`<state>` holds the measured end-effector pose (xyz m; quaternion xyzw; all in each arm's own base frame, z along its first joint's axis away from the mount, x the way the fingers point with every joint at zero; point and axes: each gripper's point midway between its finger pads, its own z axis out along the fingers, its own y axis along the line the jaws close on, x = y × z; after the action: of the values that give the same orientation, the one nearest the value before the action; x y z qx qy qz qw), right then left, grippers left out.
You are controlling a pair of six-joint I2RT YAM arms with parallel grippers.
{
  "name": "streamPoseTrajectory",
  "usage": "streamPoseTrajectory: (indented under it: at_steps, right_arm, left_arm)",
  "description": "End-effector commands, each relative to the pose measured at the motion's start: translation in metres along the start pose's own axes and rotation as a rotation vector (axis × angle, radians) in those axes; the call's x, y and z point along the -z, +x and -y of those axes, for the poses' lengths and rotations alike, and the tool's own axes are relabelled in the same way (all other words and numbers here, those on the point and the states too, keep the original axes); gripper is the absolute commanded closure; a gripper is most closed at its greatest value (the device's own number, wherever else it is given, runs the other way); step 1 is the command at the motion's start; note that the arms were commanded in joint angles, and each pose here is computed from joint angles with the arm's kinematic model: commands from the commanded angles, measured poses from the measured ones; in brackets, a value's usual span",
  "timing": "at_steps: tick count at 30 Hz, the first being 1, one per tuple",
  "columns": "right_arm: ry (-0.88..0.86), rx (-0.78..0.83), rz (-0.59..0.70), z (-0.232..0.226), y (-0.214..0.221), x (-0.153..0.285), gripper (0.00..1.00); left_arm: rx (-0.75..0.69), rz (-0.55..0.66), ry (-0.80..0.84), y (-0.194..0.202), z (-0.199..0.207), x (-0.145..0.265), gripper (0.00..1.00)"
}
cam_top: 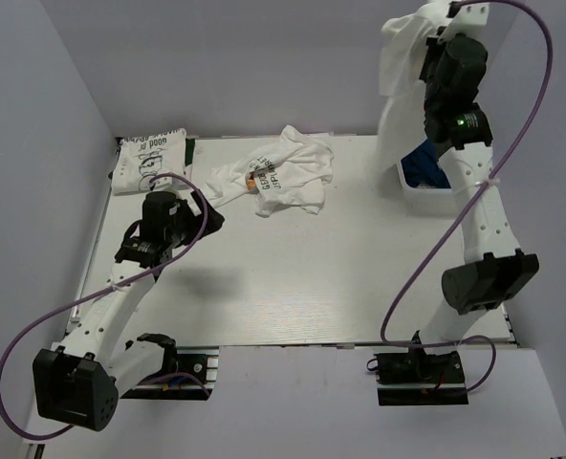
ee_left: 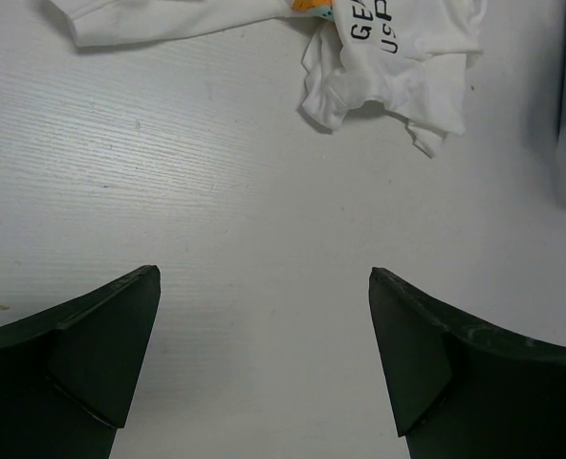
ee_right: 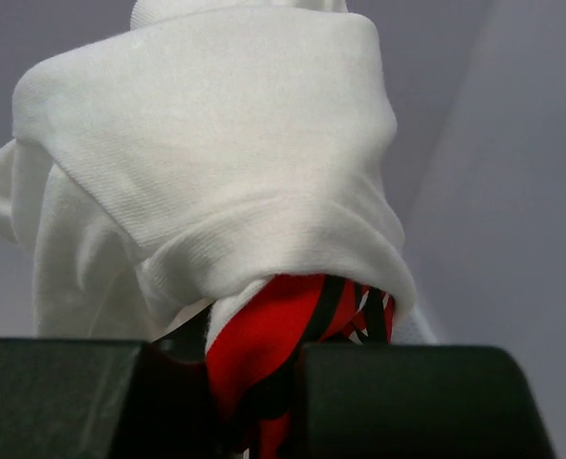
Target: Fold and stack the t-shirts
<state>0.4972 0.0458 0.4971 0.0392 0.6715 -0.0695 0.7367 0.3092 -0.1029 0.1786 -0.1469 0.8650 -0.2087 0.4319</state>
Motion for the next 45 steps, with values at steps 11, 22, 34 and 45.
streamPoseTrajectory:
  at_steps: [11, 22, 34, 45]
  right_arm:
    - [0.108, -0.093, -0.241, 0.1, 0.163, -0.096, 1.0]
    - [-0.211, -0.115, -0.484, 0.031, 0.212, -0.055, 0.1]
    - [-0.698, 0.113, -0.517, -0.17, 0.264, 0.072, 0.1]
    - [-0.824, 0.276, -0.66, -0.304, 0.353, 0.136, 0.1]
  left_arm:
    - [-0.01, -0.029, -0.083, -0.005, -0.009, -0.022, 0.0]
    - [-0.029, -0.063, -0.394, -0.017, -0.058, -0.056, 0.0]
    - [-0.043, -0.159, -0.592, -0.013, -0.096, -0.133, 0.0]
    - [0.04, -0.132, -0.404, -0.01, -0.109, -0.177, 0.0]
